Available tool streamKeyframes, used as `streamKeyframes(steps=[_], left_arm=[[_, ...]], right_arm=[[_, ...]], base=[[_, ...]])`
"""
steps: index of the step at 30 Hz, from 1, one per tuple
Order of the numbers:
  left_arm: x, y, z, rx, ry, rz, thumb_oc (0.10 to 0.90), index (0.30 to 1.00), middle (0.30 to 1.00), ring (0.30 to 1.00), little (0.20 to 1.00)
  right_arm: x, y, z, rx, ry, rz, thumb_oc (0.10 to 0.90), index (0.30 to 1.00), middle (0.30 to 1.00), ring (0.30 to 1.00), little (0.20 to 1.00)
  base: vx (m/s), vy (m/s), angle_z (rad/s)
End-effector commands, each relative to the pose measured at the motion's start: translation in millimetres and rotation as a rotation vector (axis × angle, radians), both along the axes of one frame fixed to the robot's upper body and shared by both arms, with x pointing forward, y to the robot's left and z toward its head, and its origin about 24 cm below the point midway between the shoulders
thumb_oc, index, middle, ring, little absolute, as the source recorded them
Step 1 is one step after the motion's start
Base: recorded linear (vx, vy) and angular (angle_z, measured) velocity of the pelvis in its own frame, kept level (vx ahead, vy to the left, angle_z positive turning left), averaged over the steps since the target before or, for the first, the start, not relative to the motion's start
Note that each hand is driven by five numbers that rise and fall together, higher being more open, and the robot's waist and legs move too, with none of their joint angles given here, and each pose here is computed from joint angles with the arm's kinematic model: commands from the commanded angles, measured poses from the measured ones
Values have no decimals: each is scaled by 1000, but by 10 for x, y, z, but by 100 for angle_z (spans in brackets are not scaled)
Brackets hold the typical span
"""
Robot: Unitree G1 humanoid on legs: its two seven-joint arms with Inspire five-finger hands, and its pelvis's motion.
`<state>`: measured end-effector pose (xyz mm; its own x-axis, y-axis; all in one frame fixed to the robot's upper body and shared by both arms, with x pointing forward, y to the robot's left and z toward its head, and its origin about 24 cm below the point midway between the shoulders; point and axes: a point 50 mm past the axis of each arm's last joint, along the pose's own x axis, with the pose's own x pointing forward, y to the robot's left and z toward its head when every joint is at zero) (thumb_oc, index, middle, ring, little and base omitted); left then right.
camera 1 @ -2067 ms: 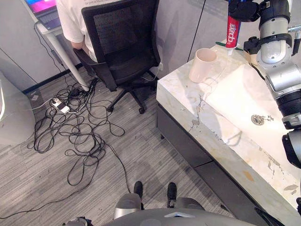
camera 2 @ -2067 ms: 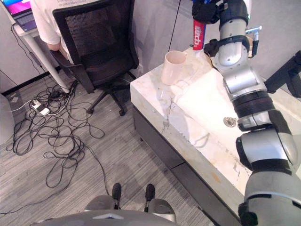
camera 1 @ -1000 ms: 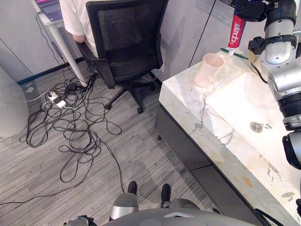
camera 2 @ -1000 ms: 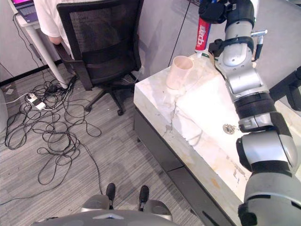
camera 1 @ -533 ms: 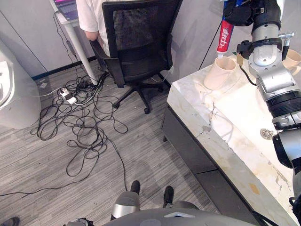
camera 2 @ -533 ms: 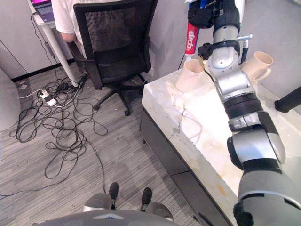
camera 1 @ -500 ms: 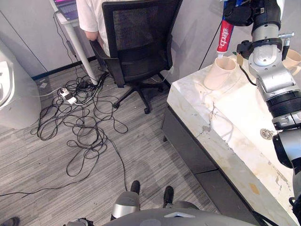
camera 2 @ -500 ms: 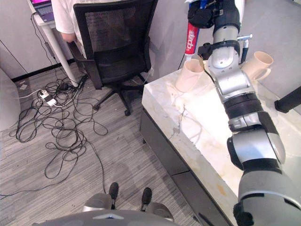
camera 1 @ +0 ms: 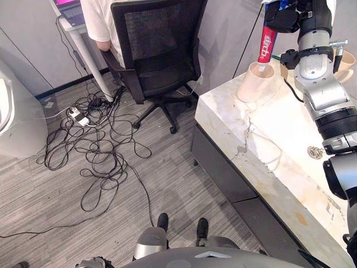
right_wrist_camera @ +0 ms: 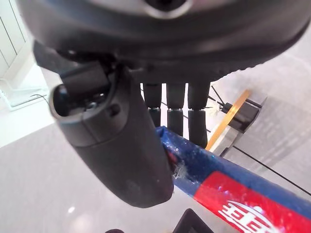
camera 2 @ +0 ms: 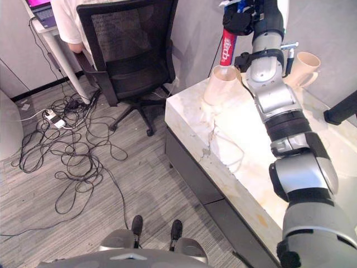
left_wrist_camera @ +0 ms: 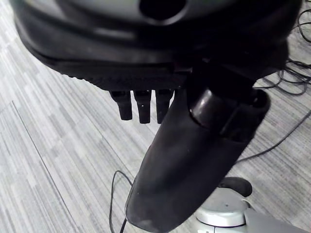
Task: Organize the bathroom.
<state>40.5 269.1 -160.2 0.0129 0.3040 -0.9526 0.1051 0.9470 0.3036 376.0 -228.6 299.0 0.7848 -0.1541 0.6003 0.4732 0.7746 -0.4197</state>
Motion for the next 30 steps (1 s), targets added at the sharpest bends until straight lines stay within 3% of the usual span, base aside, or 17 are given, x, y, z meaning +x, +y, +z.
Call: streamKeyframes(steps=[1,23,24,25,26,30], left_arm=[[-247,250,76,96,135,-35,800,900,900,900,900],[-49,215,72,89,86,-44,800,900,900,900,900],[-20,211,74,88,86,-50,800,900,900,900,900],[-20,211,74,88,86,-50,800,900,900,900,900],[-11,204,73,86,84,-50,800,900,900,900,900],[-1,186,66,78,82,-62,800,900,900,900,900]], right_arm=[[-245,112,816,39,-325,41,400,300,300,300,300],[-195,123,619,184,-314,59,400,300,300,300,300],[-162,134,562,205,-275,69,461,392,392,392,392],[-162,134,562,205,-275,69,461,392,392,392,392],[-142,138,528,208,-253,66,800,900,900,900,900],[-51,146,345,224,-157,72,800,900,900,900,900]], base=[[0,0,0],[-3,0,0],[0,0,0],[0,0,0],[0,0,0],[2,2,-1]])
